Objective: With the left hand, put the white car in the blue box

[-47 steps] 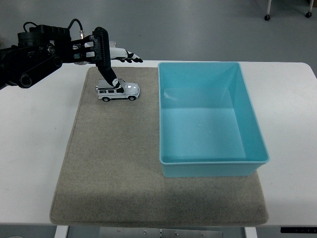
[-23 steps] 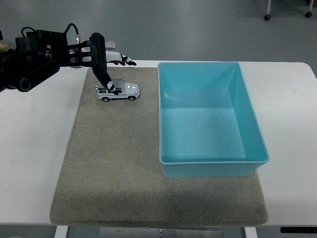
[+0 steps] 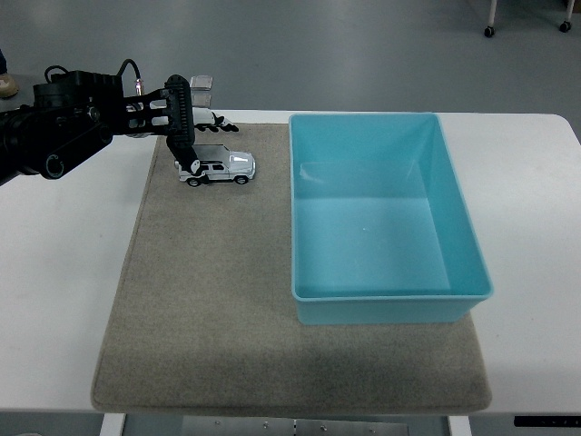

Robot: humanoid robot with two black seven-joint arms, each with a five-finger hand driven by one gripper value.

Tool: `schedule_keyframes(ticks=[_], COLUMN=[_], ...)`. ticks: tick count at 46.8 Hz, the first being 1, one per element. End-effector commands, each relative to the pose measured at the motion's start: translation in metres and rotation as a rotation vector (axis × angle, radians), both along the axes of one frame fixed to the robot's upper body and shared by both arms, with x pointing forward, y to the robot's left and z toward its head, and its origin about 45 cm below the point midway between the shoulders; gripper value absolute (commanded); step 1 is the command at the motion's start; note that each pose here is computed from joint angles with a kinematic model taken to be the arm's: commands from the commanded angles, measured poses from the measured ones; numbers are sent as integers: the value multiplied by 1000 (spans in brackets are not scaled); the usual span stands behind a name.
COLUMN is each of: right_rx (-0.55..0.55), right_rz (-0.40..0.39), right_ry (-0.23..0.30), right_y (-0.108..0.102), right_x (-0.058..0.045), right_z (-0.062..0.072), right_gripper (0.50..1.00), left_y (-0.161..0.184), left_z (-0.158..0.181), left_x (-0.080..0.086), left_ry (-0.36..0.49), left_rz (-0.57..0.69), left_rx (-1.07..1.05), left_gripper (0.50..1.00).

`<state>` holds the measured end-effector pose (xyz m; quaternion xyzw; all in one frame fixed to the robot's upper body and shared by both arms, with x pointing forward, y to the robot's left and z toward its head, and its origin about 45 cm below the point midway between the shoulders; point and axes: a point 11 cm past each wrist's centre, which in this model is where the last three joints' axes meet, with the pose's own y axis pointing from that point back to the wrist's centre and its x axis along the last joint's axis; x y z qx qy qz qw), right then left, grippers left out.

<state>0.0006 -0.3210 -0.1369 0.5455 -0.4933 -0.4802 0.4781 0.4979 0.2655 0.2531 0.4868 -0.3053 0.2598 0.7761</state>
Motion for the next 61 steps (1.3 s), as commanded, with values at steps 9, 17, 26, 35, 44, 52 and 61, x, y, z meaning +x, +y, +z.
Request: schedule_keyframes(ticks=[9,17,26,35,44,52,61], right_rx=[0,0,1,0,0,0,0], right_rz=[0,0,0,0,0,0,0], right_ry=[0,1,0,0,0,0,0], right_y=[0,0,0,0,0,0,0], right_x=[0,-1,0,0,0,0,0], right_z=[0,0,0,0,0,0,0], right_gripper=[936,936,936,936,936,936,936], left_y=[-9,-15,-14,-13,-13,-14,-14], left_z=[1,-2,-3,-4,0,2,2], left_x=[2,1,1,1,4,5,5], left_ry=[-33,-30,-43,-50,-83,-87,-90], left_rz=[-10,-22,-44,-51,-47,-50,-51], left_rx=[-10,-11,35,58,56,59,65], left_gripper=[1000,986,947,866,776,624,500])
